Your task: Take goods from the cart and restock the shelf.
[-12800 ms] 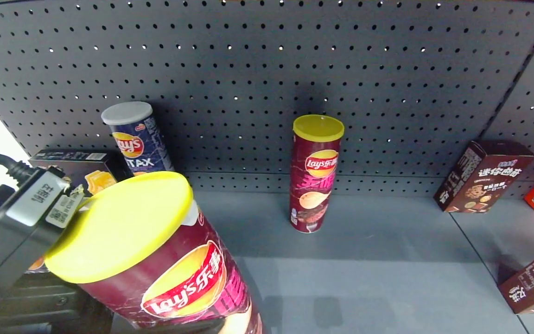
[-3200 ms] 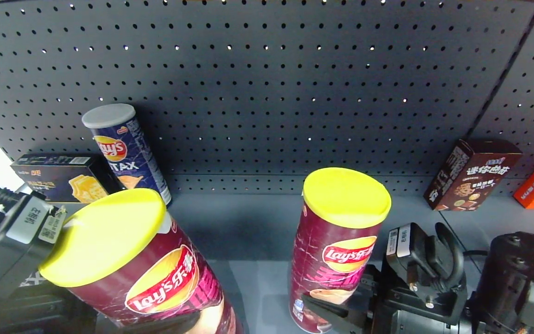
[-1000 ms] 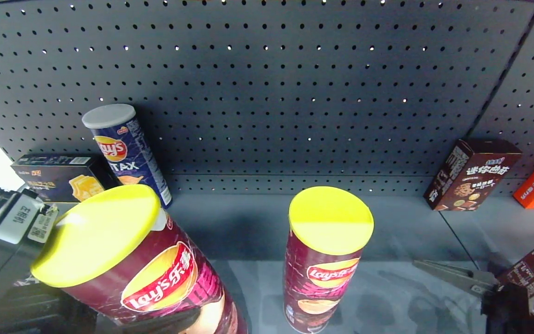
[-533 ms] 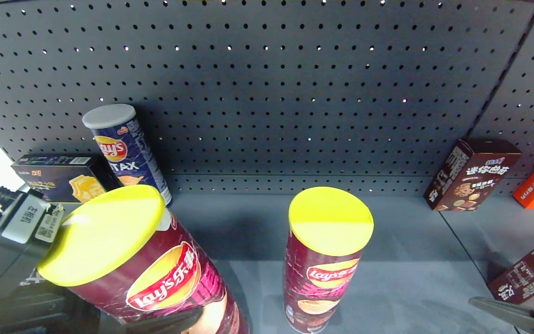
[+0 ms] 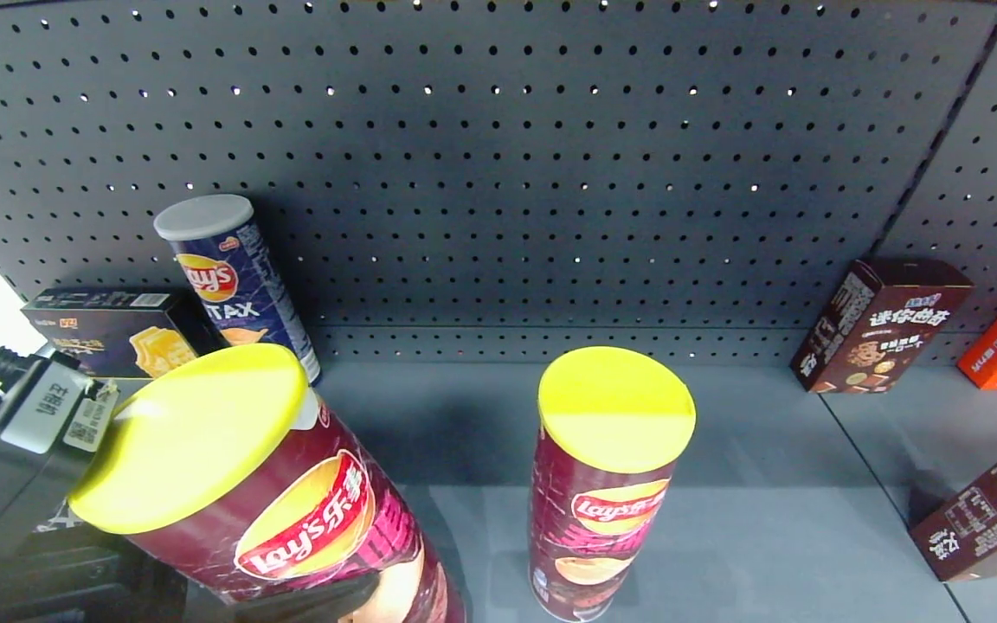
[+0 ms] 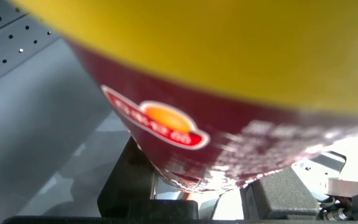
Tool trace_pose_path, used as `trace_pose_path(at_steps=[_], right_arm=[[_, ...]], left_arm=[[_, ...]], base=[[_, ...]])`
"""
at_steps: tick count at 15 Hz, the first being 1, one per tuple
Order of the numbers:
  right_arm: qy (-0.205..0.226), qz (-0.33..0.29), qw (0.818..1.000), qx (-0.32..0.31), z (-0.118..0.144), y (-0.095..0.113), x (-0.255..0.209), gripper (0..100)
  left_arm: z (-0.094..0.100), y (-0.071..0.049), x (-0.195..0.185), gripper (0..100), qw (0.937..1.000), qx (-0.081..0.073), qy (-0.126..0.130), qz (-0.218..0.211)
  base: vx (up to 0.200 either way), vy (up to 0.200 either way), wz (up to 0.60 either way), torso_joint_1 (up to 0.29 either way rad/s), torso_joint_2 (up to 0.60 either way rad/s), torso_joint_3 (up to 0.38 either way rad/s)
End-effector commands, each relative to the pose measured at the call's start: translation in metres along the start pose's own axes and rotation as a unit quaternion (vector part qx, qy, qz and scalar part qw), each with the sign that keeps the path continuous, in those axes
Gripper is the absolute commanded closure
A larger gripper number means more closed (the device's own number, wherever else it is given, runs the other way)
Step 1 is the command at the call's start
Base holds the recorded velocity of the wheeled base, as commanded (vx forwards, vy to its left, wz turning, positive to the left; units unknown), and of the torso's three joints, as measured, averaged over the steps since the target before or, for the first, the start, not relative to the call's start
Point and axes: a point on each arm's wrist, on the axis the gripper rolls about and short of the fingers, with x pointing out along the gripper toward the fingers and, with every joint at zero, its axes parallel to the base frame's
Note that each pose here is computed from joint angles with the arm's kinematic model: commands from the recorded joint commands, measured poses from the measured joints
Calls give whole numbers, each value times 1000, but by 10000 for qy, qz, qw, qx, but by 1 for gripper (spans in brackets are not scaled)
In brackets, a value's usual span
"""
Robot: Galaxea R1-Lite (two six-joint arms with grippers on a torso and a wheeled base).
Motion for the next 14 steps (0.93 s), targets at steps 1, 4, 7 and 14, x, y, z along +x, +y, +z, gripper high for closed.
trace_pose_path(at_steps=[1,4,7,14], right_arm=[[-622,-51,9980,79,-5,1,-15,0],[-651,123,9978,67,-6,2,-16,0],[-869,-187,9960,94,-7,5,-20,0],[-1067,-1152,9850,718,-8,10,-22,0]], left_arm=[[0,-1,1,100,10000,3,7,-29],[0,-1,1,100,10000,6,8,-36],[0,-1,1,100,10000,2,14,-37],[-1,-2,1,100,10000,18,15,-74]], base=[[0,0,0,0,0,0],[0,0,0,0,0,0],[0,0,0,0,0,0],[0,0,0,0,0,0]])
